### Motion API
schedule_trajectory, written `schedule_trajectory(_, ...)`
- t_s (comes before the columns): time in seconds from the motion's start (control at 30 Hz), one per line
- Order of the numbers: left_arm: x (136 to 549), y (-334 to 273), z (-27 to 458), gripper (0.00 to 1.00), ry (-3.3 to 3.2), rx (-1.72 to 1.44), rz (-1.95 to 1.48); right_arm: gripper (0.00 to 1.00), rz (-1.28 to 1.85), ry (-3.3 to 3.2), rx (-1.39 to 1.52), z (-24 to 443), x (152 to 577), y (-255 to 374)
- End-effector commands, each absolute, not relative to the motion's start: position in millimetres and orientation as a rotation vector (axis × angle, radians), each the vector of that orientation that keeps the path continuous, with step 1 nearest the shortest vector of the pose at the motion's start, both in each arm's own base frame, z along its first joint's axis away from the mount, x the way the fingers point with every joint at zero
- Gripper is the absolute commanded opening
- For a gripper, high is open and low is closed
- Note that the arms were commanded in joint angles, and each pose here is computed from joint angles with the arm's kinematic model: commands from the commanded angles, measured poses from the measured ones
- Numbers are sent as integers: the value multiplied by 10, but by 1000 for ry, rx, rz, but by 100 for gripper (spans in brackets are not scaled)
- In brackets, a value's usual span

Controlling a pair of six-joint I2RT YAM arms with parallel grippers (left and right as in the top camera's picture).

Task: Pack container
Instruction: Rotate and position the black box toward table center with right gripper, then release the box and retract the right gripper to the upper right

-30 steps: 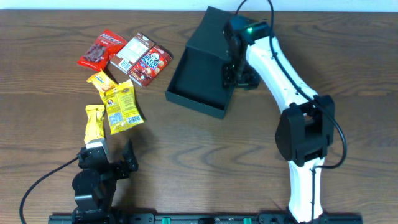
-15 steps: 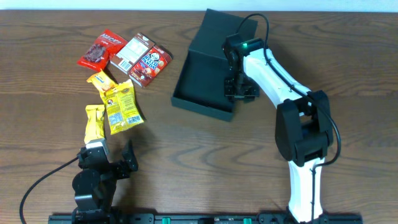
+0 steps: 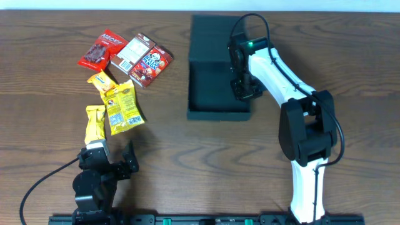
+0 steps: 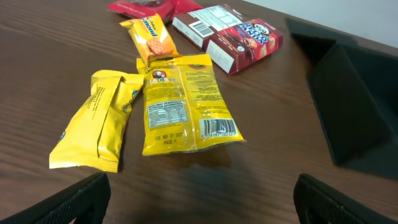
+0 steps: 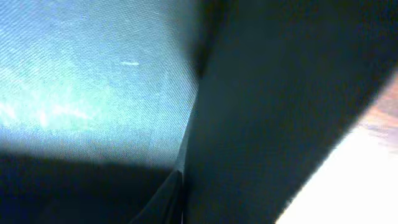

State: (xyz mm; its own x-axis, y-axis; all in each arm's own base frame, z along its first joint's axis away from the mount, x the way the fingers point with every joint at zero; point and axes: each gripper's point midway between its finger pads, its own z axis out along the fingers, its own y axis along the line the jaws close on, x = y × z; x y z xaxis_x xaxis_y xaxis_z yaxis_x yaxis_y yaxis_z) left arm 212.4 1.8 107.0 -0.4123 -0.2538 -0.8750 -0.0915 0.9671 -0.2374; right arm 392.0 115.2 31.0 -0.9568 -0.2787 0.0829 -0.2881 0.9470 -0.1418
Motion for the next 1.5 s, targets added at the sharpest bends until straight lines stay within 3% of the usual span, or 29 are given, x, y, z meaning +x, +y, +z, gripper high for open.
schedule_trajectory(0.0,2121,37,1007,95,2006,-257,-174,20,275,-3012,613,331,3953,1101)
schedule_trajectory(0.17,2121,37,1007,95,2006,-257,-174,22,275,-3018,600,331,3960,1102)
schedule_trajectory(0.37,2121,37,1007,95,2006,-257,-174,8,174,-3046,314,318,3867,1207)
schedule_trajectory(0.6,2121,37,1007,95,2006,-257,-174,6,126,-3023,101,323,3749,1284)
schedule_trajectory(0.67,2121,37,1007,95,2006,-257,-174,2,137,-3013,25,328,3713,1281)
schedule_trajectory(1.23,2121,37,1006,95,2006,-257,-174,2,120,-2993,-124,332,3657,1330)
schedule_trajectory(1.3,2121,37,1007,95,2006,-257,-174,14,119,-2996,-124,331,3664,1332)
schedule_trajectory(1.37,2121,37,1007,95,2006,-257,-174,43,123,-2999,-122,330,3671,1329)
schedule_trajectory(1.47,2121,37,1006,95,2006,-257,-174,64,112,-3009,-53,339,3699,1328)
